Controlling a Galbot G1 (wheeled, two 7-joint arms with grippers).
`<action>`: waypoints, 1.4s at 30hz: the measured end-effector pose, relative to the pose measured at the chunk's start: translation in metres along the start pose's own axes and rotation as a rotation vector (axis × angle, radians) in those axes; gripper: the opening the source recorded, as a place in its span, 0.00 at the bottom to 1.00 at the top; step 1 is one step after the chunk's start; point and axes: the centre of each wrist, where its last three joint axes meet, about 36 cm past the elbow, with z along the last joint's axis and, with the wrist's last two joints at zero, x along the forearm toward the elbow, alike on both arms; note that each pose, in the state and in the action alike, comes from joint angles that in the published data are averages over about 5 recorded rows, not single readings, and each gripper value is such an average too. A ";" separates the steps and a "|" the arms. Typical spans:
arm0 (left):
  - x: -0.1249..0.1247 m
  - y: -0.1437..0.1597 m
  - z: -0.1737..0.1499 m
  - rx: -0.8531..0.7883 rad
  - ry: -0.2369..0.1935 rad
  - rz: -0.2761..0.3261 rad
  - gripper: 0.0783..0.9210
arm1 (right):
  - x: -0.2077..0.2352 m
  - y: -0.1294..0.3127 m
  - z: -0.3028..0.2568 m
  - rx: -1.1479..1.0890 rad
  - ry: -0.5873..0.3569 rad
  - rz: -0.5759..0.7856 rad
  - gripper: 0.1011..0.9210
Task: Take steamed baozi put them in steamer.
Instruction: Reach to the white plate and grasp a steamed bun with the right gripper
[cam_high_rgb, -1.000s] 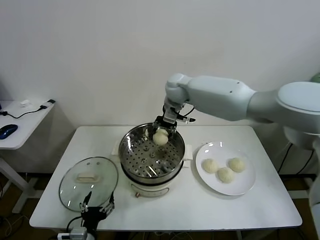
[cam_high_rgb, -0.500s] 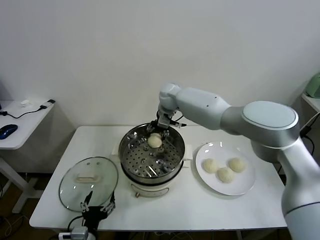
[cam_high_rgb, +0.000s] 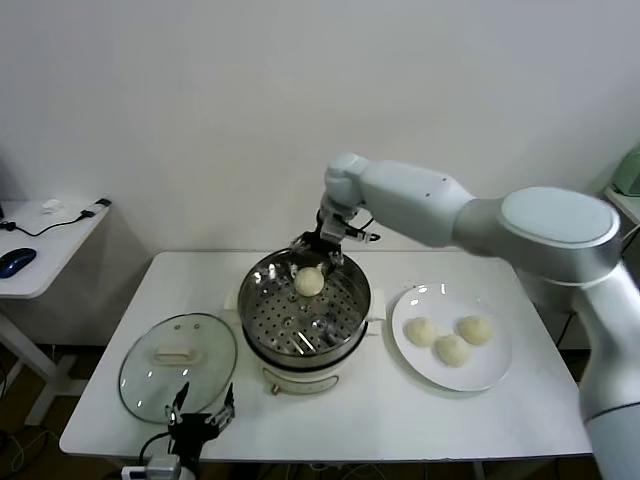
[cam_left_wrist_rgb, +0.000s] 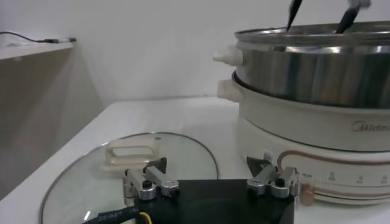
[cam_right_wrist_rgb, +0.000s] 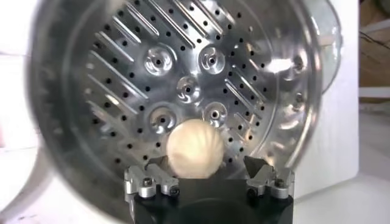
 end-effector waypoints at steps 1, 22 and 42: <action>0.000 0.000 0.000 0.000 -0.001 0.000 0.88 | 0.012 0.009 0.002 -0.034 0.004 -0.006 0.88; -0.006 0.007 -0.003 0.003 -0.015 -0.012 0.88 | 0.025 0.267 -0.031 -1.066 0.140 -0.060 0.88; -0.005 0.006 0.005 0.002 0.004 -0.021 0.88 | -0.109 0.276 -0.023 -1.304 0.175 -0.074 0.88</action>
